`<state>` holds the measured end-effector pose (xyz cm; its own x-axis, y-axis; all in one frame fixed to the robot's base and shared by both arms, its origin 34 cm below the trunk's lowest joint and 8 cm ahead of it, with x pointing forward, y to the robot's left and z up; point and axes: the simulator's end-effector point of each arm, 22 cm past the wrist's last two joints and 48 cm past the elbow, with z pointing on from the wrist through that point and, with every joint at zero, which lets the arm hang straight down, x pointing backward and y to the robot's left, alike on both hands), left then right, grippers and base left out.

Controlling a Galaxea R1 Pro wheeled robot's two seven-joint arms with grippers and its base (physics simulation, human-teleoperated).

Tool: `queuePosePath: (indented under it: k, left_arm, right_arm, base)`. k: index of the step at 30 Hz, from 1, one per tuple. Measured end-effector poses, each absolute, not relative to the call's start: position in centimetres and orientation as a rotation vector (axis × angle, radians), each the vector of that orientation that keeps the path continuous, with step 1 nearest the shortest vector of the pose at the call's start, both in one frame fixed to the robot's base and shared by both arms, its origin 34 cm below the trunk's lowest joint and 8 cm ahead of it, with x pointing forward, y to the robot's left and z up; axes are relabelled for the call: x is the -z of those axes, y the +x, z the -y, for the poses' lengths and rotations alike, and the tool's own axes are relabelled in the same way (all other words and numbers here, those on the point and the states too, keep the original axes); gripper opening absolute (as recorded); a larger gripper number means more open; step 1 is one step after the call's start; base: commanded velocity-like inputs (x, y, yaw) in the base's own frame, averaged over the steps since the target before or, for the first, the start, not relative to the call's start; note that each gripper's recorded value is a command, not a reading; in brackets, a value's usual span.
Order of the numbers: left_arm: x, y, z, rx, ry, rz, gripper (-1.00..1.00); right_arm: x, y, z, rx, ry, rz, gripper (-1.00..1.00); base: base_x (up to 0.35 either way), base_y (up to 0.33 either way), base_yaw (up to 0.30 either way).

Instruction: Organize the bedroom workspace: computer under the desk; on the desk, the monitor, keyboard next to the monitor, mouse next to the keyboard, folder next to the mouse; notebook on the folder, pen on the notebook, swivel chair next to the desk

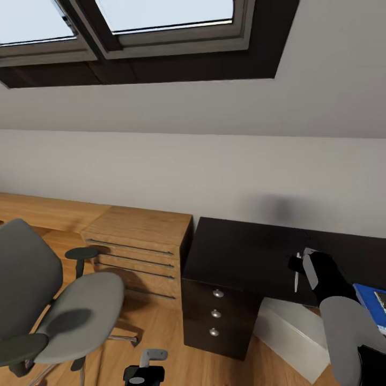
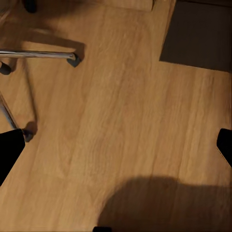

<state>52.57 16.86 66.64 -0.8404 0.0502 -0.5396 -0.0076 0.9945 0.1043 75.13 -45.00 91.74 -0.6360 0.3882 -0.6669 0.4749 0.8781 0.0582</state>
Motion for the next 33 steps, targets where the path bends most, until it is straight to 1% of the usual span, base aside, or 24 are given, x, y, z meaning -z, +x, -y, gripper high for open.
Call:
queuePosePath:
  k: [6,13,20,25,29,33]
  left_arm:
    - [-66.7,52.6,-16.9,-0.140,0.026,-2.564,1.00]
    - [-66.6,52.6,-17.3,-0.147,0.024,-2.565,1.00]
    - [-66.0,52.4,-19.3,-0.206,0.015,-2.568,1.00]
    - [-65.2,51.3,-21.3,-0.251,-0.028,-2.541,1.00]
    - [-64.8,50.6,-22.9,-0.276,-0.069,-2.501,1.00]
    - [-63.8,48.9,-23.9,-0.279,-0.073,-2.503,1.00]
  right_arm:
    - [-92.2,74.8,47.1,0.176,0.627,-2.319,-1.00]
    - [-92.4,74.9,47.4,0.173,0.624,-2.315,-1.00]
    - [-92.6,75.0,47.9,0.187,0.616,-2.301,-1.00]
    - [-93.3,75.8,47.7,0.244,0.526,-2.291,-1.00]
    - [-94.3,76.5,48.9,0.318,0.456,-2.253,-1.00]
    - [-92.1,76.0,49.5,0.343,0.423,-2.271,-1.00]
  base:
    - [0.000,0.000,-0.272]
    - [0.000,0.000,-0.287]
    - [0.000,0.000,-0.287]
    - [0.000,0.000,-0.282]
    - [0.000,0.000,-0.281]
    - [0.000,0.000,-0.281]
